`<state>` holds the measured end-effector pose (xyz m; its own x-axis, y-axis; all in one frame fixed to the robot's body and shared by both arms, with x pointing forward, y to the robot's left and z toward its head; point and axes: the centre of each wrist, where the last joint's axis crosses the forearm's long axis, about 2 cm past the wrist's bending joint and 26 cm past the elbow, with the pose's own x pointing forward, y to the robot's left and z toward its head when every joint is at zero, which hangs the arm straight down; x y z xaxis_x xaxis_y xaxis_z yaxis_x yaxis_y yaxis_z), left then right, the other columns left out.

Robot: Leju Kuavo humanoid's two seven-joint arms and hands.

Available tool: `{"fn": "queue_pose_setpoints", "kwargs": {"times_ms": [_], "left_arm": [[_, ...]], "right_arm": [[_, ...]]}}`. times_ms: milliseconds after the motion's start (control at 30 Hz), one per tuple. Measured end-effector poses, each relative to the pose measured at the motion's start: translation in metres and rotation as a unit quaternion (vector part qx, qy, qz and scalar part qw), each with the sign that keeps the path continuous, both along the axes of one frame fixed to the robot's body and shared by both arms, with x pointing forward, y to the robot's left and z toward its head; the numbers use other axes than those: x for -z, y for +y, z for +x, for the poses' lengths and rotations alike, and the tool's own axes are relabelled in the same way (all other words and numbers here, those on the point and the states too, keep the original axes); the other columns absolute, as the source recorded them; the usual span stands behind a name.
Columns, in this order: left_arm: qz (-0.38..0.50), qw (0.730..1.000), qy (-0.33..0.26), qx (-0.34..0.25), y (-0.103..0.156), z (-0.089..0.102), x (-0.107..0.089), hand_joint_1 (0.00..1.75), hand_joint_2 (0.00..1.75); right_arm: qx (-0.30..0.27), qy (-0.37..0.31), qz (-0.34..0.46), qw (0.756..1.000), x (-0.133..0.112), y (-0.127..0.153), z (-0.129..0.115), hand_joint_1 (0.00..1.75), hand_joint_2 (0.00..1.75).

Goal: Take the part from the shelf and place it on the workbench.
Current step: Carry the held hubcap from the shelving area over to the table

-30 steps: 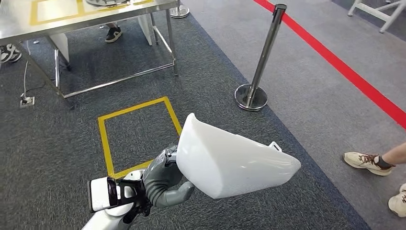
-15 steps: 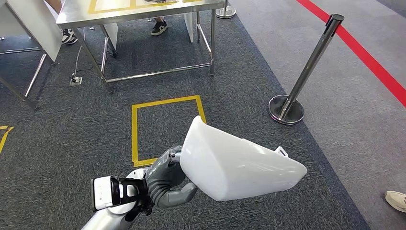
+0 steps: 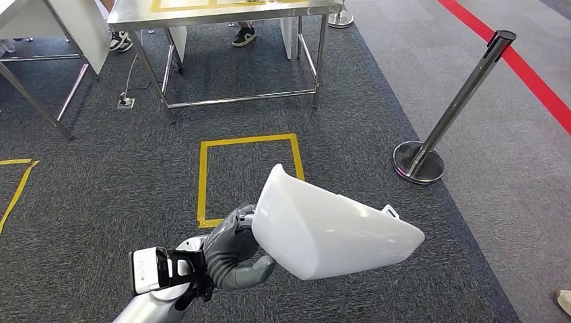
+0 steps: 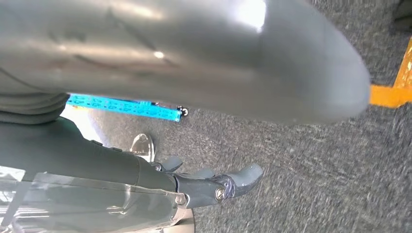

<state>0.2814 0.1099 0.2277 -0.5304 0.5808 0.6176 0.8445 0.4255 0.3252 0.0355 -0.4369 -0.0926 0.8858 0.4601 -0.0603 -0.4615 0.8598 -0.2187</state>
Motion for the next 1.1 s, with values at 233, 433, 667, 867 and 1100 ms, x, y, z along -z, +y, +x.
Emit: {"fn": "queue_pose_setpoints", "kwargs": {"times_ms": [233, 433, 667, 867, 1100], "left_arm": [[0.003, 1.000, 0.001, -0.001, -0.0011, 0.0023, 0.0016, 1.75, 1.75], [0.003, 1.000, 0.000, -0.001, -0.0012, 0.0031, 0.0017, 1.75, 1.75], [0.004, 1.000, -0.001, 0.000, -0.0008, 0.0045, 0.0022, 1.75, 1.75], [0.005, 1.000, -0.001, -0.002, -0.0003, 0.0057, 0.0031, 1.75, 1.75], [0.002, 1.000, -0.004, -0.003, -0.0011, 0.0063, 0.0019, 1.75, 1.75]], "right_arm": [[-0.001, -0.001, -0.002, 1.000, 0.0001, -0.0003, -0.0021, 0.00, 0.00], [-0.002, -0.003, -0.002, 1.000, -0.0002, -0.0012, -0.0008, 0.00, 0.00], [-0.004, -0.004, -0.001, 1.000, 0.0000, -0.0001, -0.0003, 0.00, 0.00], [-0.008, -0.007, 0.001, 1.000, 0.0004, 0.0013, -0.0003, 0.00, 0.00], [-0.011, -0.010, 0.003, 1.000, 0.0006, 0.0028, 0.0018, 0.00, 0.00]]}}
